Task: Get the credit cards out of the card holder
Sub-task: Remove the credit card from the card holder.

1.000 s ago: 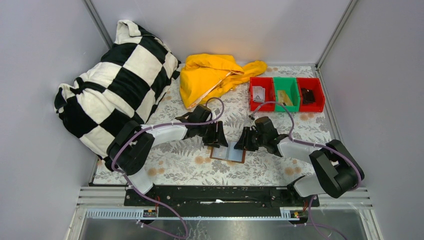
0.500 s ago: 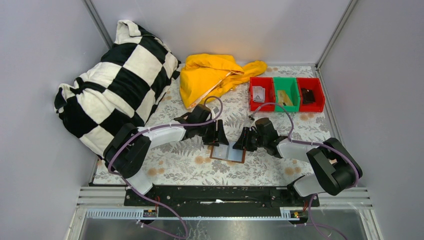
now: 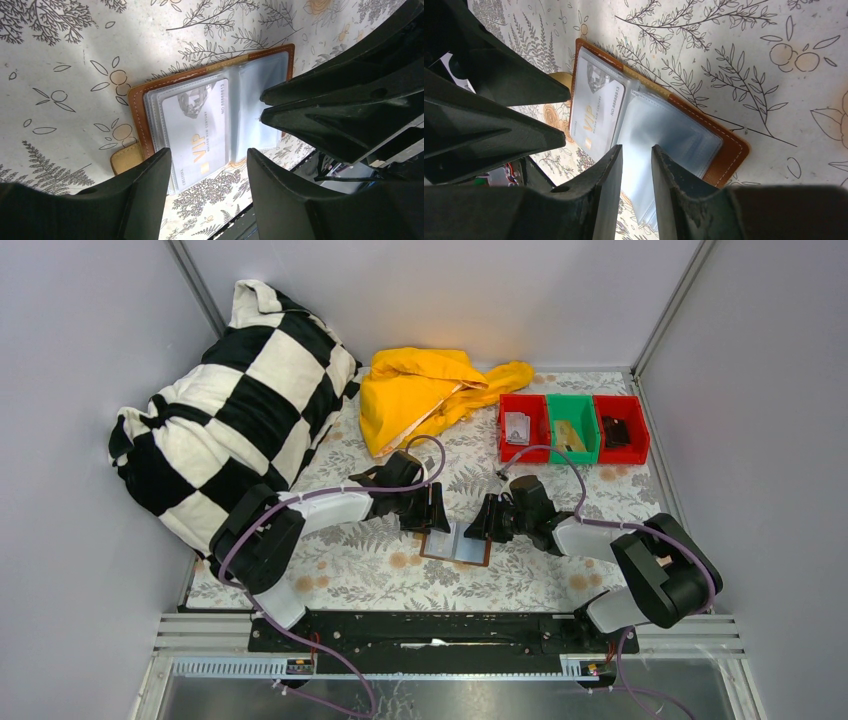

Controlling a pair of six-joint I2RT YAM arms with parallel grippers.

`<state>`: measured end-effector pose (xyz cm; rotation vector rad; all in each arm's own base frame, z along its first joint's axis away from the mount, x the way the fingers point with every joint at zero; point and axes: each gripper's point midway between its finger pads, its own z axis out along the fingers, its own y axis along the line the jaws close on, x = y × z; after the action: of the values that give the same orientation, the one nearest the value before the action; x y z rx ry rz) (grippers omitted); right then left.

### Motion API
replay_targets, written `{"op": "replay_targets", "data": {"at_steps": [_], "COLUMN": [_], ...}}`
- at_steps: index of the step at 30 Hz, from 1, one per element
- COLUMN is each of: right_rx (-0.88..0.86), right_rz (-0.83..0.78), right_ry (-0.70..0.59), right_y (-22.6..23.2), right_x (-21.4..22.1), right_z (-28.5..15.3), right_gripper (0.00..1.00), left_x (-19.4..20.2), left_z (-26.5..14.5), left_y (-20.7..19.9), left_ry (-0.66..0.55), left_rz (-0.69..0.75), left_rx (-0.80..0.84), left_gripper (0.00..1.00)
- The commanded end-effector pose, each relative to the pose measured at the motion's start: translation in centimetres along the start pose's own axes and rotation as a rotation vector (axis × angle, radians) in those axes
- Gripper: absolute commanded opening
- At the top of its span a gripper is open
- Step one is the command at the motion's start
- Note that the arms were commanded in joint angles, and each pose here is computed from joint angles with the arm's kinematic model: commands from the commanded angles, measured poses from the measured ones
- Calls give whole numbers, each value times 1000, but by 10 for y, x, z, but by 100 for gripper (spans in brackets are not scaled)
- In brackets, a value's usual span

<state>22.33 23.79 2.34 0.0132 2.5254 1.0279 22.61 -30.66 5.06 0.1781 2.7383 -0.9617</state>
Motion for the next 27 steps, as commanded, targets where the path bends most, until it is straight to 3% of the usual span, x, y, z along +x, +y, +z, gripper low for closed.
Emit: {"op": "replay_targets", "data": {"at_steps": [1, 11, 20, 27], "right_rx": [135, 133, 137, 140], "right_rz": [37, 40, 47, 48], "right_ry": [113, 113, 113, 106], "right_y": [-37, -37, -40, -40], "right_x": [37, 37, 40, 39], "right_z": [-2, -1, 0, -2], "right_gripper": [37, 37, 37, 36], "left_x": [-3, 4, 3, 4], "left_z": [7, 13, -19, -27], "left_y": [7, 4, -74, -96], "left_ry": [-11, 26, 33, 47], "left_rz": [22, 22, 76, 62], "left_rx": [-23, 12, 411, 514], "left_gripper": [62, 62, 61, 61]}}
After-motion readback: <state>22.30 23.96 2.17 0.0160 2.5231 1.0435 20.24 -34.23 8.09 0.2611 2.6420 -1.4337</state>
